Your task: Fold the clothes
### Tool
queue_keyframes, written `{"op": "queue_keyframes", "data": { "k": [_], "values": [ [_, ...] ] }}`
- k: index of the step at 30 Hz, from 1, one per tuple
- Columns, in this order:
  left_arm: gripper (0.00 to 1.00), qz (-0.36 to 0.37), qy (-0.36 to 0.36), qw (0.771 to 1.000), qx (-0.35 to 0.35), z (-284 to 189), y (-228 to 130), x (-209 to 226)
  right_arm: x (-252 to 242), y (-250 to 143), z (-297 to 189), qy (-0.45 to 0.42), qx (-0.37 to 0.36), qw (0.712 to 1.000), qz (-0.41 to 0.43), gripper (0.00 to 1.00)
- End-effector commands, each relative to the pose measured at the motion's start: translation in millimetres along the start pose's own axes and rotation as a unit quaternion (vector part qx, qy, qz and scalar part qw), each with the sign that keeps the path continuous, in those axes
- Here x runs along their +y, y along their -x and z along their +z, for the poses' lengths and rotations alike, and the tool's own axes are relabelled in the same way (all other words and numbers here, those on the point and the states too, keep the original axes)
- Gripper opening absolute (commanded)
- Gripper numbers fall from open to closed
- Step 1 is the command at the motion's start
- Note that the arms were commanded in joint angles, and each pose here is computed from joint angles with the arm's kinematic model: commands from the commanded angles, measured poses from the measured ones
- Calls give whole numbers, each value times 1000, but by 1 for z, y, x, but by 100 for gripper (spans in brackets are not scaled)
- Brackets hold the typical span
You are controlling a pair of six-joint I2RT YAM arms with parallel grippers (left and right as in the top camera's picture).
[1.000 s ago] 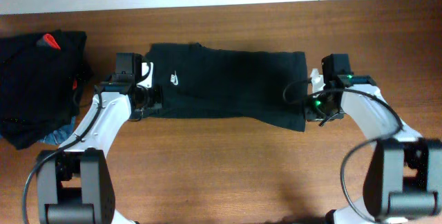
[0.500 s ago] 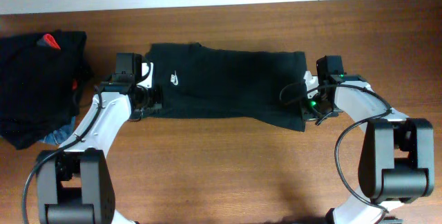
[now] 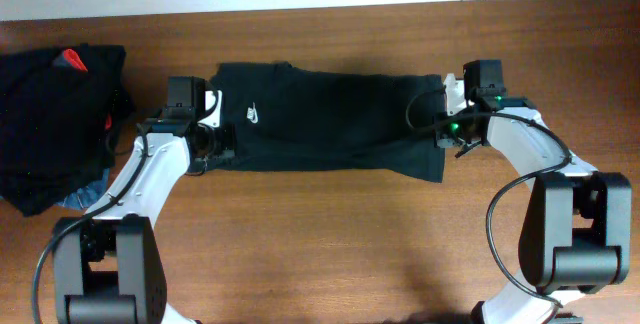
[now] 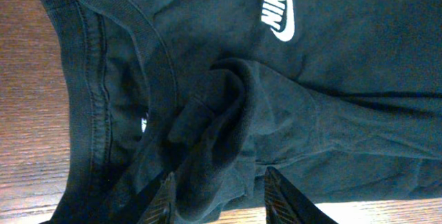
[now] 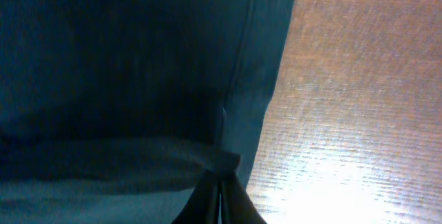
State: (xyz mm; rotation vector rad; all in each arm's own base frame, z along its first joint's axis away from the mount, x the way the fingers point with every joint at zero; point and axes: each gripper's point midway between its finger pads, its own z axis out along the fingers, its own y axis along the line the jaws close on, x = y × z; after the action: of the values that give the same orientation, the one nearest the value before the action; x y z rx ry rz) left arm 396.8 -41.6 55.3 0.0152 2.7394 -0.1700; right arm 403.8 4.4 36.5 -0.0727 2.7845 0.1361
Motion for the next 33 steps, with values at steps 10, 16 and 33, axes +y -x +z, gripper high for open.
{"op": "queue_keyframes", "data": {
  "k": [10,16,33],
  "values": [
    [41,4,3,1000,-2,-1,2,1,4,17,-4,12,-27,999,12,20],
    [41,4,3,1000,-2,-1,2,1,82,6,-27,127,7,969,-214,4],
    [40,4,4,1000,0,-1,1,1,141,-23,3,109,48,912,-393,4]
  ]
}}
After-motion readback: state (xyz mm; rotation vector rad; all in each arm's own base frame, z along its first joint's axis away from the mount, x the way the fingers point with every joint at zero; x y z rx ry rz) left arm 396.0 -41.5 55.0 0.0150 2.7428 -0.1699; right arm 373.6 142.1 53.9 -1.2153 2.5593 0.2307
